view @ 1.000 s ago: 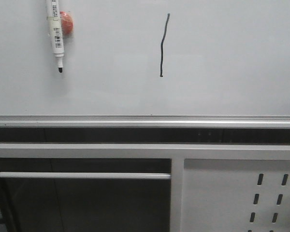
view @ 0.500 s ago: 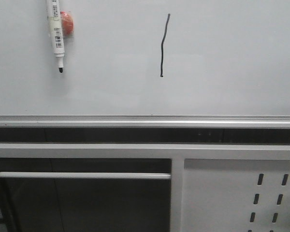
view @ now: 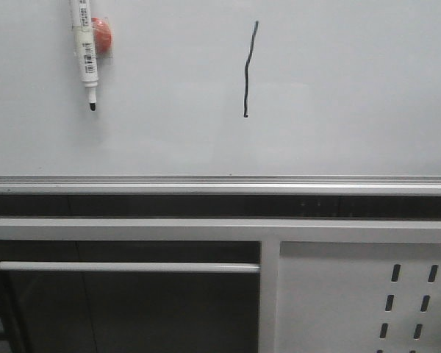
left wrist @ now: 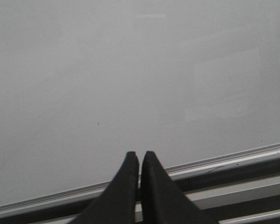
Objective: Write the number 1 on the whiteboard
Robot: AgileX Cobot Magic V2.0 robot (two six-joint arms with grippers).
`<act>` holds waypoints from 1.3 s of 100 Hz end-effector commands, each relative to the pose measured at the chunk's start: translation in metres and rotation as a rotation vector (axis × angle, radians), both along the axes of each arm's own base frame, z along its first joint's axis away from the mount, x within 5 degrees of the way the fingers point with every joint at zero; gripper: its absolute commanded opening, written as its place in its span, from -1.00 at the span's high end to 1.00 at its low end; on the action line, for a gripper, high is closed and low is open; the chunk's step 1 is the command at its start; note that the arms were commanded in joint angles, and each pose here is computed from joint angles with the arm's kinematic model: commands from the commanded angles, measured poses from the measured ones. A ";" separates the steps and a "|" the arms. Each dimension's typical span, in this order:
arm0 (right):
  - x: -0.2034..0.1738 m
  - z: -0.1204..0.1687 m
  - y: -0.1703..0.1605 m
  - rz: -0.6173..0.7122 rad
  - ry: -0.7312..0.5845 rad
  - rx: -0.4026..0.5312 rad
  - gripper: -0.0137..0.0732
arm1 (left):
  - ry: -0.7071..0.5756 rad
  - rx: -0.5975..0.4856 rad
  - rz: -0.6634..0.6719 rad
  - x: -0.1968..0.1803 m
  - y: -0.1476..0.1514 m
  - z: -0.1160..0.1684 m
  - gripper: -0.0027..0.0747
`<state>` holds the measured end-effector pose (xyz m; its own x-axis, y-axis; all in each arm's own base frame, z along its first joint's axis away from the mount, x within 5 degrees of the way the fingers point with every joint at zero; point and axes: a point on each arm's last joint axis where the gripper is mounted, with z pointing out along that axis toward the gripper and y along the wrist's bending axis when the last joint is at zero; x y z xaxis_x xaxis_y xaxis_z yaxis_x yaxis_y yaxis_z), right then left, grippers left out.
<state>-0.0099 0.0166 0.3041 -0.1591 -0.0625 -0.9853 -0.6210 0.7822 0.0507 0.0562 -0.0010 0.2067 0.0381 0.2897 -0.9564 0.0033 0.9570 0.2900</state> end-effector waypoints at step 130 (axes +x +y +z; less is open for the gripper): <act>-0.004 0.013 -0.003 -0.015 -0.084 0.067 0.85 | 0.234 -0.405 0.029 -0.003 0.000 -0.028 0.98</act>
